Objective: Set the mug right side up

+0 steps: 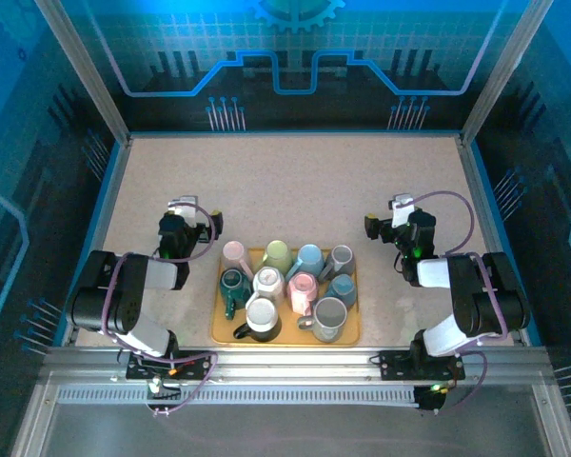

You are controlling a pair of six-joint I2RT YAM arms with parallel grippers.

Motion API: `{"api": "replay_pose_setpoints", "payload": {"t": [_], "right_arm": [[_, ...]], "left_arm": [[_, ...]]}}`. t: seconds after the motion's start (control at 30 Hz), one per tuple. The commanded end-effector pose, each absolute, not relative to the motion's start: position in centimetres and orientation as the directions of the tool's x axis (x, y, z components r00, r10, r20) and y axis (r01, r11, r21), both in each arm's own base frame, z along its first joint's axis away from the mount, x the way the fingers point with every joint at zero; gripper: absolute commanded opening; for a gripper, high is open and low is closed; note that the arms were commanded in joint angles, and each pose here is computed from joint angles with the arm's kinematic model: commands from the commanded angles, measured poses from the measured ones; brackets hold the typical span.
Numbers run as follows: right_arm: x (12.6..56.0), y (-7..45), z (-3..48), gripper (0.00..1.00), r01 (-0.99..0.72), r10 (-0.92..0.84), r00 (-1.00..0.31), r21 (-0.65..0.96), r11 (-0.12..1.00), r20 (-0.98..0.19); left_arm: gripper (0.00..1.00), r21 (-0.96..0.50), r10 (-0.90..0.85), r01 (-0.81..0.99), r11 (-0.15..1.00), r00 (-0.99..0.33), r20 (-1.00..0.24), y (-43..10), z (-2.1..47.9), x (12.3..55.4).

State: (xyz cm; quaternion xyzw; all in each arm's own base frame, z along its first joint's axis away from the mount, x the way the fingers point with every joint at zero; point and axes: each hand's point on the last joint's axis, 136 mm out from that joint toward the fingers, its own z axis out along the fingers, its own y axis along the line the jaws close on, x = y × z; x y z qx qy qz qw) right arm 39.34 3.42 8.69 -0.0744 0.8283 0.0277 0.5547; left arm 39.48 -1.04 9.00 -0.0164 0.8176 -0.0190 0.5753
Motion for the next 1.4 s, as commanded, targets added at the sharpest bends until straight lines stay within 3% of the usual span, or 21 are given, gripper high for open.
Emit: {"api": "replay_pose_setpoints", "payload": {"t": [0.0,0.47,0.6,0.77,0.9,1.0,1.1,1.2,1.27,1.37], "right_arm": [[40.0,3.4,9.6,1.0,-0.16,-0.107,-0.346,-0.053,0.986,-0.932],[39.9,4.0,11.3,1.0,-0.165,-0.133,-0.363,-0.077,0.983,-0.922],[40.1,6.3,15.6,1.0,-0.142,-0.242,-0.321,-0.206,0.968,-0.916],[38.0,11.3,24.6,1.0,-0.239,-0.081,-0.142,-0.045,0.97,-0.986],[33.8,15.1,30.3,1.0,-0.342,-0.041,-0.139,0.009,0.94,-0.989],[30.0,17.0,32.8,1.0,-0.37,-0.103,-0.148,-0.042,0.928,-0.984],[27.6,16.8,33.6,1.0,-0.361,-0.22,-0.234,-0.125,0.924,-0.947],[25.2,15.8,32.4,1.0,-0.394,-0.218,-0.424,-0.037,0.918,-0.879],[23.5,15.9,31.7,1.0,-0.459,-0.233,-0.464,0.007,0.888,-0.855],[21.6,17.1,30.9,1.0,-0.545,-0.124,-0.479,0.184,0.818,-0.869]], "left_arm": [[0.99,-0.053,-0.04,0.032,0.998,-0.315,-0.948,-1.6,9.6,39.6],[0.99,-0.042,-0.066,-0.096,0.994,-0.264,-0.962,0.4,11.8,38.7],[0.99,-0.036,-0.058,-0.092,0.995,-0.244,-0.968,0.1,15.1,38.3],[0.99,-0.087,-0.087,0.01,0.996,-0.05,-0.995,-2.7,24.8,37.1],[0.99,-0.096,-0.075,0.162,0.982,-0.132,-0.988,-7.5,28.5,34.5],[0.99,-0.052,0.007,0.327,0.944,-0.176,-0.984,-11.8,29.5,30.8],[0.99,-0.133,-0.058,0.284,0.95,-0.258,-0.965,-12.3,30.1,27.9],[0.99,-0.197,-0.08,0.225,0.954,-0.443,-0.893,-11.9,28.9,25.5],[0.99,-0.228,-0.094,0.164,0.96,-0.577,-0.811,-11.1,28.0,23.8],[0.99,-0.225,-0.042,0.187,0.956,-0.674,-0.737,-11.3,26.9,22.0]]}}
